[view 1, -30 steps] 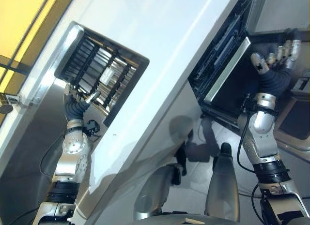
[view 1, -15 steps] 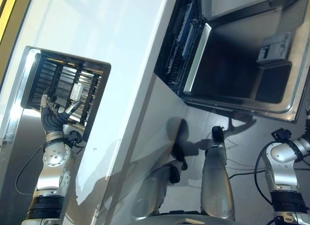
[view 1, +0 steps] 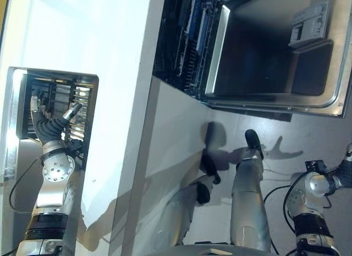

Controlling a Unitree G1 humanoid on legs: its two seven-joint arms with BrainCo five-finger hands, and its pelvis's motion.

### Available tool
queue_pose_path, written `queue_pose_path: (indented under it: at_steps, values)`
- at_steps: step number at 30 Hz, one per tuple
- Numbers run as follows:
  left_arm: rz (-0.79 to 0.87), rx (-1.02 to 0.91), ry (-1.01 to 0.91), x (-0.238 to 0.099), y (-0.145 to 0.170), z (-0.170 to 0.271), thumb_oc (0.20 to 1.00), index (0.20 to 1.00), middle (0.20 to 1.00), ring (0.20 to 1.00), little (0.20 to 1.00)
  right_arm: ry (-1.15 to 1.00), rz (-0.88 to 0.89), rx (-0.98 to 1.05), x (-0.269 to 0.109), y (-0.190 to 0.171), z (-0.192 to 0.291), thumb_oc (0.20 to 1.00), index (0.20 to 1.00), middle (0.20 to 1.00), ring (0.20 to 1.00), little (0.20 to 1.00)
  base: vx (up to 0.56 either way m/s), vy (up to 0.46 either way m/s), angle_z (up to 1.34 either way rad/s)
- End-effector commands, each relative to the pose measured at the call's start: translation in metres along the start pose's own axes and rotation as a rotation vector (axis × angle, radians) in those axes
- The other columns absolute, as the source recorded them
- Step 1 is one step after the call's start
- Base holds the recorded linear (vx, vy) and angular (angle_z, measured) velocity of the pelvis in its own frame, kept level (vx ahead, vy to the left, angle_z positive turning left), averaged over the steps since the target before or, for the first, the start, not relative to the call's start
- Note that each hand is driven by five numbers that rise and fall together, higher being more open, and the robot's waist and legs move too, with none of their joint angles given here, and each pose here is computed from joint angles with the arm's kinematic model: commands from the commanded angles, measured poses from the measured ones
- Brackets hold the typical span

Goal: Pick up plates and place into dishwasher.

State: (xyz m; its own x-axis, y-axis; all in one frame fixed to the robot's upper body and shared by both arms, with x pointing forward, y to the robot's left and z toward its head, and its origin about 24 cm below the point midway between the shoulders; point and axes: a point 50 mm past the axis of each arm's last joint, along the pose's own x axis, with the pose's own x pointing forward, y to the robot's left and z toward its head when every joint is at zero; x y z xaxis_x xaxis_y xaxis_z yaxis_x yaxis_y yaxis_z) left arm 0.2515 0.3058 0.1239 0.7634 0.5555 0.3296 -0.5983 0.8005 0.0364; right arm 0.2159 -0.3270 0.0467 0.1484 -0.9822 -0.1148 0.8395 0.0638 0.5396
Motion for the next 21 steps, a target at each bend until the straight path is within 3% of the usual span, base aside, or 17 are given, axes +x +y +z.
queue_pose_path:
  at_steps: [1,8,17,21]
  values:
    - [-0.158,-0.141,-0.043,-0.027,-0.061,0.006,1.000,1.000,1.000,1.000,1.000,-0.080,0.093,0.246,0.011,0.028,0.031,1.000,1.000,1.000,1.000,1.000,-0.03,-0.079,-0.02]
    - [-0.170,-0.110,-0.074,-0.023,-0.072,0.013,1.000,1.000,1.000,1.000,1.000,-0.034,0.336,0.484,-0.006,0.089,0.038,1.000,1.000,1.000,1.000,1.000,0.00,-0.071,0.06]
    - [-0.178,-0.100,-0.123,-0.022,-0.068,0.020,1.000,1.000,1.000,1.000,1.000,0.022,0.759,0.553,-0.026,0.141,0.052,1.000,1.000,1.000,1.000,1.000,-0.03,-0.070,0.03]
    - [-0.180,-0.104,-0.130,-0.017,-0.075,0.027,1.000,1.000,1.000,1.000,1.000,0.005,0.698,0.595,-0.021,0.150,0.063,1.000,1.000,1.000,1.000,1.000,-0.05,-0.045,0.07]
